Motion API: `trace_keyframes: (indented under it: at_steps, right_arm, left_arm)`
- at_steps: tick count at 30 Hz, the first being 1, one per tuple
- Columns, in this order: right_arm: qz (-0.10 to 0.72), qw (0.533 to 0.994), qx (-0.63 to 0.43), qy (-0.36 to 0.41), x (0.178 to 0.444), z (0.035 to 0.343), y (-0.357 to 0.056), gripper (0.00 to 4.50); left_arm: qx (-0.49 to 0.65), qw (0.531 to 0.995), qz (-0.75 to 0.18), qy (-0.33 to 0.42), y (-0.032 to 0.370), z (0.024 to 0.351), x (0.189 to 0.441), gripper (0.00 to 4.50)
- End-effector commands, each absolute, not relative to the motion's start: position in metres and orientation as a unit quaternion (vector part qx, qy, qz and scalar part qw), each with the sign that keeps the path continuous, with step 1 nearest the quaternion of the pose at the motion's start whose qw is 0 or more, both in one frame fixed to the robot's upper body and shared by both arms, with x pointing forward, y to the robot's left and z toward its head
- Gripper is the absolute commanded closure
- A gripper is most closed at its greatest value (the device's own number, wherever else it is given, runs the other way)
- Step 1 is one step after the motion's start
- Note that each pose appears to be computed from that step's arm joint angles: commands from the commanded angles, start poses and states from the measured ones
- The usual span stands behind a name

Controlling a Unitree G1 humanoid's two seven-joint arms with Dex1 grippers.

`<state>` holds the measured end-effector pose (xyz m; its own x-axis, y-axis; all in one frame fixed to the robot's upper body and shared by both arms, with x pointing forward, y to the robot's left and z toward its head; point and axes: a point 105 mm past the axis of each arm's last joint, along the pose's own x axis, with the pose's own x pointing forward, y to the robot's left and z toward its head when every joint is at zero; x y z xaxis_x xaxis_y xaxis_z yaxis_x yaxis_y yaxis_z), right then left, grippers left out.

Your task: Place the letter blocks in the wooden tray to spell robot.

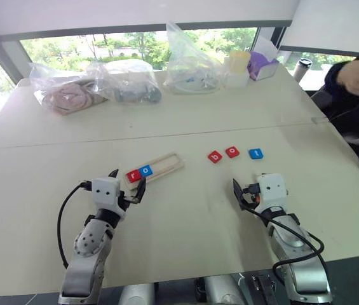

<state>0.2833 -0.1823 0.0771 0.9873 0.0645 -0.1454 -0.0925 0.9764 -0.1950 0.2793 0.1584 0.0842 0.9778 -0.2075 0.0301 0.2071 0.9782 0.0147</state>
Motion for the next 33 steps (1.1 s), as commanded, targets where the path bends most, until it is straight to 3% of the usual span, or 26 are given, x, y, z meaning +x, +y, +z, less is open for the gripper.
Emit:
trace_keyframes:
  at_steps: [1,26,31,33]
  right_arm:
    - [0.044,0.993,-0.101,0.042,0.285,0.091,-0.180,0.03]
    - [0.056,0.991,-0.114,0.034,0.289,0.095,-0.180,0.03]
    - [0.092,0.987,-0.130,0.025,0.296,0.106,-0.182,0.03]
    - [0.150,0.980,-0.127,0.021,0.301,0.118,-0.173,0.03]
  left_arm:
    - [0.019,0.993,-0.105,-0.041,0.159,0.099,0.279,0.00]
    - [0.035,0.991,-0.113,-0.055,0.157,0.103,0.280,0.00]
    - [0.057,0.982,-0.166,-0.063,0.154,0.113,0.286,0.00]
    - [0.058,0.970,-0.226,-0.062,0.154,0.127,0.288,0.00]
